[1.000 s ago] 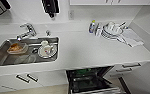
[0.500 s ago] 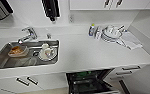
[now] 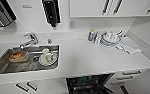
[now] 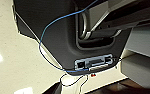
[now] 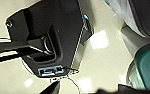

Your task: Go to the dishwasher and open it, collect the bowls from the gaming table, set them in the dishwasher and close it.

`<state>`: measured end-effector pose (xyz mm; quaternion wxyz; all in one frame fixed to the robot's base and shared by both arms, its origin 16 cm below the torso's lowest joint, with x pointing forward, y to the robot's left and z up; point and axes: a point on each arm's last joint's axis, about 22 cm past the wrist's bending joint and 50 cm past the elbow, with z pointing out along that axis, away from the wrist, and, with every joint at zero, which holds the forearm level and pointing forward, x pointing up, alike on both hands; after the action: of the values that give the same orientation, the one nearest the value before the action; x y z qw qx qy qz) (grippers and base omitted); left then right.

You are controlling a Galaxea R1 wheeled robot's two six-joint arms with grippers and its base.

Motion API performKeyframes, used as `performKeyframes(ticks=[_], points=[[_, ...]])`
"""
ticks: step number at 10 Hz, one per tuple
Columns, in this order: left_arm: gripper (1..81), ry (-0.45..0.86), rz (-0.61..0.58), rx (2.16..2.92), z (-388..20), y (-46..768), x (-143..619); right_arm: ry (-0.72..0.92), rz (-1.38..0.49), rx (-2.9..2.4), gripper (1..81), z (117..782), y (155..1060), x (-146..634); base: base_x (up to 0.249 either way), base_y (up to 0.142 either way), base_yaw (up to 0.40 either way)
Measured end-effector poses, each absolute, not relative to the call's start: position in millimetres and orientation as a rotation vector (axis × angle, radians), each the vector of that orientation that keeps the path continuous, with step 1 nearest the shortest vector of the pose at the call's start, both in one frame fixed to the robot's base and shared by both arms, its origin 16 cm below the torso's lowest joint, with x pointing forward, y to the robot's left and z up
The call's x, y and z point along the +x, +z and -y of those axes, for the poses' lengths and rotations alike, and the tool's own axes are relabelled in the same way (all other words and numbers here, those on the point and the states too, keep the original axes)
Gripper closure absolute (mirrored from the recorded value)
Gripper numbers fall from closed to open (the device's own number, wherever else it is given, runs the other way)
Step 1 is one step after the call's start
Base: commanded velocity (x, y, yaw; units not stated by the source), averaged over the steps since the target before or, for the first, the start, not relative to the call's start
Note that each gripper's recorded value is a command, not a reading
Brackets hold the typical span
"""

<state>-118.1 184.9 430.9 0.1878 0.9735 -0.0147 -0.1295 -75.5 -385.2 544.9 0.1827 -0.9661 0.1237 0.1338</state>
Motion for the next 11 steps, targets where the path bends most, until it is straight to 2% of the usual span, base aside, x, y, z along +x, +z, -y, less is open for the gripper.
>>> performKeyframes(ticks=[3, 6, 9, 11], points=[[1.0, -0.414, 0.081, 2.714, -178, 431, -124, 0.426, -0.377, -2.706, 1.0, 359, 533, -112, 0.000, 0.000, 0.000], [1.0, -0.479, 0.092, 2.688, -172, 430, -129, 0.398, -0.414, -2.661, 1.0, 329, 518, -97, 0.000, 0.000, 0.000], [1.0, -0.461, 0.099, 2.694, -173, 418, -111, 0.301, -0.400, -2.626, 1.0, 311, 499, -41, 0.000, 0.000, 0.000], [1.0, -0.427, 0.108, 2.701, -174, 405, -91, 0.182, -0.381, -2.593, 1.0, 292, 477, 22, 0.000, 0.000, 0.000]])
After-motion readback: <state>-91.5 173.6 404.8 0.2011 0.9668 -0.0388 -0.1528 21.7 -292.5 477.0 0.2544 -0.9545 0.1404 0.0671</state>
